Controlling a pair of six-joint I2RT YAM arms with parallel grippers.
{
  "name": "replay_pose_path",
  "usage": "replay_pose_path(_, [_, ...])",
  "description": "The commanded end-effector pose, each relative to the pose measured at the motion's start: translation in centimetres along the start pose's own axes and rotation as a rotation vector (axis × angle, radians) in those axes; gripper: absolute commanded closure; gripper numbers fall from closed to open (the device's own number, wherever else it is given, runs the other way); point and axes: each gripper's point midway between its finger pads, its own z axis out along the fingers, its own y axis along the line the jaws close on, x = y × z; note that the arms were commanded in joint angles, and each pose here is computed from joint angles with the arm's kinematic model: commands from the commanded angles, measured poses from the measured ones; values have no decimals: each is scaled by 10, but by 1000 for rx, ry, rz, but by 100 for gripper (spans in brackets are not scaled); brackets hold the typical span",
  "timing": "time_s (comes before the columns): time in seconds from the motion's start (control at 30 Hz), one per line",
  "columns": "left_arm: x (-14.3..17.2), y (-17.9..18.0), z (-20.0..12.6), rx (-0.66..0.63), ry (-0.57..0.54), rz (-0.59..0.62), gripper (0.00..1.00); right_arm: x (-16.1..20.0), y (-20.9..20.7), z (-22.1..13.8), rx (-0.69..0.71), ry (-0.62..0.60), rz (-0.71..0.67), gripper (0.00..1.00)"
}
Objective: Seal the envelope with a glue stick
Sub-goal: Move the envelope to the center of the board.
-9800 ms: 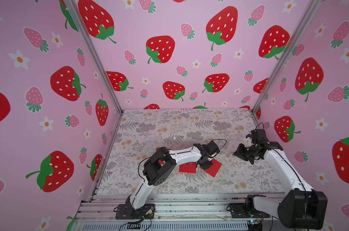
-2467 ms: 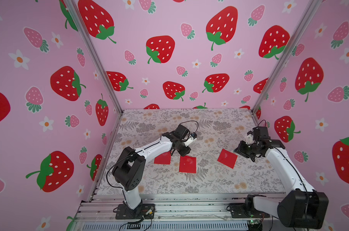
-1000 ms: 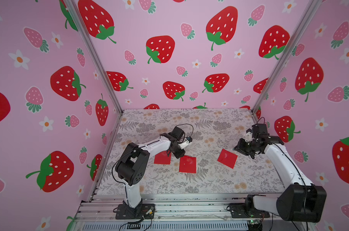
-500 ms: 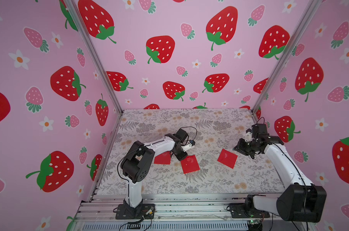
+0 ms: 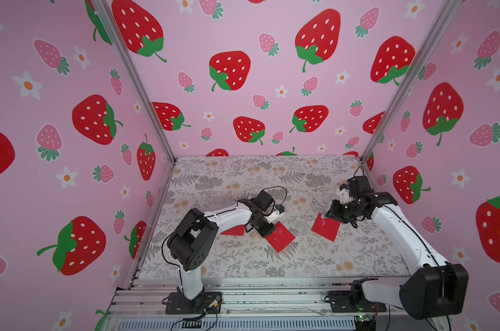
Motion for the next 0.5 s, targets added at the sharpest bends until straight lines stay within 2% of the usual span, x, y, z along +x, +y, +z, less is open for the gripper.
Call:
replay_pose_path(0.0, [-7,-36,8,92,-47,-48,91,13,11,8,37,72,-35,100])
replay_pose_path(0.07, [-5,-47,13,70,-35,-47,90,18,18,14,48,99,-61,100])
replay_pose_path(0.23, [1,-44,12,-108,-39,-43,81,22,28,22,65,116,-82,100])
replay_pose_path(0.3, [2,-32,3,-183,-59,-50,79,21,30,23,66,116,-81,100])
replay_pose_path(0.4, [3,-15,-12,-243,-80,-60,69,17,30,25,77,112,-84,100])
replay_pose_path(0.47, [2,-3,-18,-267,-84,-73,67,13,31,26,76,106,-83,100])
